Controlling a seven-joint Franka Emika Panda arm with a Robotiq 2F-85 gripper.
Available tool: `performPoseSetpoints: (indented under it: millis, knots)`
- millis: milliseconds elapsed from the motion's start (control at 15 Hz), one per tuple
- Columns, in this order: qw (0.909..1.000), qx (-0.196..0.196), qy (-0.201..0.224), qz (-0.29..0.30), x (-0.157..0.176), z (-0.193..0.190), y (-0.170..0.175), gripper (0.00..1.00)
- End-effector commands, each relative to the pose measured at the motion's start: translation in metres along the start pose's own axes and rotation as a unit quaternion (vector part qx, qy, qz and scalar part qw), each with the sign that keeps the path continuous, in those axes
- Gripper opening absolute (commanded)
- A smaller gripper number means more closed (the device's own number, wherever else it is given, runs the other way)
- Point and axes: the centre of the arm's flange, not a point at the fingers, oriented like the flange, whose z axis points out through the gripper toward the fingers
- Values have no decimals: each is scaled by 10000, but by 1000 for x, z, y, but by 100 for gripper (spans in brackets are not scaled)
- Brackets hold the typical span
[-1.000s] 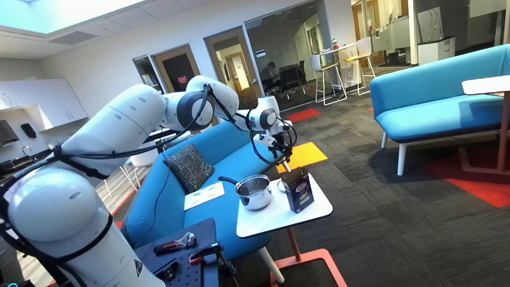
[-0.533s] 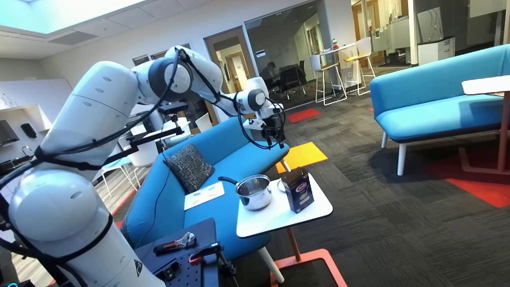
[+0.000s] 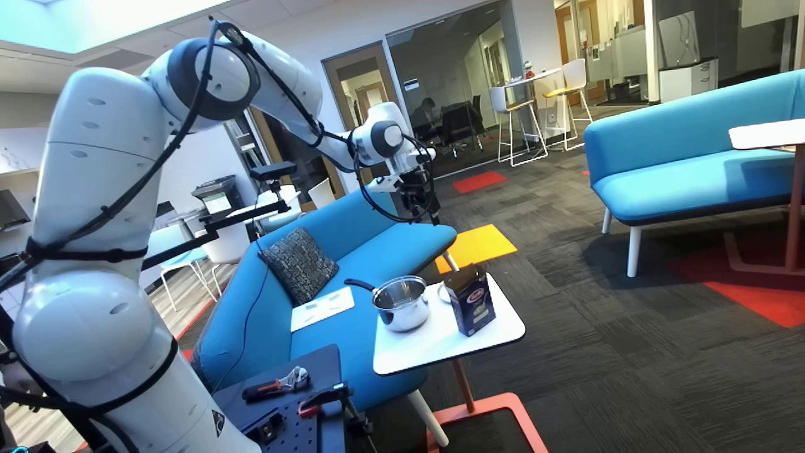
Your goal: Remove the glass lid from the silver pot
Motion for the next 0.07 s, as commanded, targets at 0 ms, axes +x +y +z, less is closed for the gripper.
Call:
performPoseSetpoints:
  millis: [0]
  knots:
    - [10000,-9,-8,3,-6,-3,4,100]
